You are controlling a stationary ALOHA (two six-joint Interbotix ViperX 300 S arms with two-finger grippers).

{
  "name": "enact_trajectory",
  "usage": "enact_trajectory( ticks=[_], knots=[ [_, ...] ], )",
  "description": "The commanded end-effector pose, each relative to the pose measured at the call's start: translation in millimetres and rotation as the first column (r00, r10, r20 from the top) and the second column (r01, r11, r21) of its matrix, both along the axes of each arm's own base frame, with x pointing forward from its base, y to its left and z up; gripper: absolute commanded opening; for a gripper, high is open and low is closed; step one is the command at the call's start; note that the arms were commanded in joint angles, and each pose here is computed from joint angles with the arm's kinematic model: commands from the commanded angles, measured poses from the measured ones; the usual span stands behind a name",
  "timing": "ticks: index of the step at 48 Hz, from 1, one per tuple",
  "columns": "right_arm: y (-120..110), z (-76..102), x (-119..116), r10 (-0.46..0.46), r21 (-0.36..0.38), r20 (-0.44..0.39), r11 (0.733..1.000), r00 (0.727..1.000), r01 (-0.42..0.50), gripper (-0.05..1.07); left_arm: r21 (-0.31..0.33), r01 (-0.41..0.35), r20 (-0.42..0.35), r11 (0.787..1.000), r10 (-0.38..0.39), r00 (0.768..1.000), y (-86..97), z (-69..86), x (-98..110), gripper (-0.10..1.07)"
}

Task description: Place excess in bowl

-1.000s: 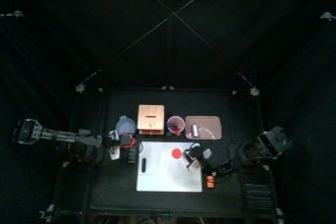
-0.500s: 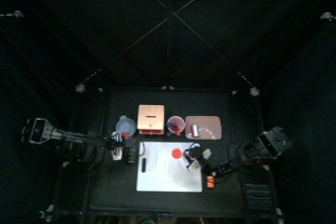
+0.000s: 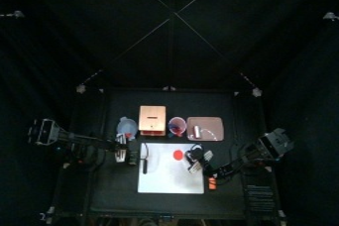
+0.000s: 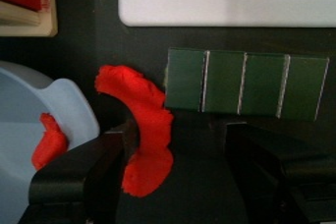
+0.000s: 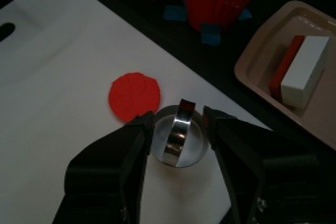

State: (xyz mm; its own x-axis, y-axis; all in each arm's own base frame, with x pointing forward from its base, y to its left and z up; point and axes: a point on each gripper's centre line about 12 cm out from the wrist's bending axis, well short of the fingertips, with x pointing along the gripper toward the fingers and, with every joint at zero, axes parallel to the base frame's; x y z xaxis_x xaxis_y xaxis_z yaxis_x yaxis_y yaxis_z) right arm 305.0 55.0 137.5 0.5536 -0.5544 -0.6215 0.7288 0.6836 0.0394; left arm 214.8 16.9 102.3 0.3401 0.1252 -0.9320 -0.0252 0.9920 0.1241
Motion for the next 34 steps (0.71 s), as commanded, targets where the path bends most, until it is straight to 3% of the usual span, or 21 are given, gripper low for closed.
enact_trajectory(
  ticks=[1,15,34],
  knots=[
    [0,5.2,2,-0.002,0.009,0.019,1.0,1.0,0.002,0.81,0.001,-0.011,0.029,1.0,0.011,1.0,4.8,3.1,8,0.96],
    [1,4.2,3,0.002,0.015,0.017,1.0,1.0,-0.002,0.81,-0.003,-0.059,0.032,0.998,0.059,0.998,17.0,-2.4,9,0.96],
    [1,4.0,3,0.0,0.017,0.017,1.0,1.0,0.0,0.81,-0.027,-0.081,0.0,0.996,0.081,0.997,14.9,-10.3,6,0.91]
  ],
)
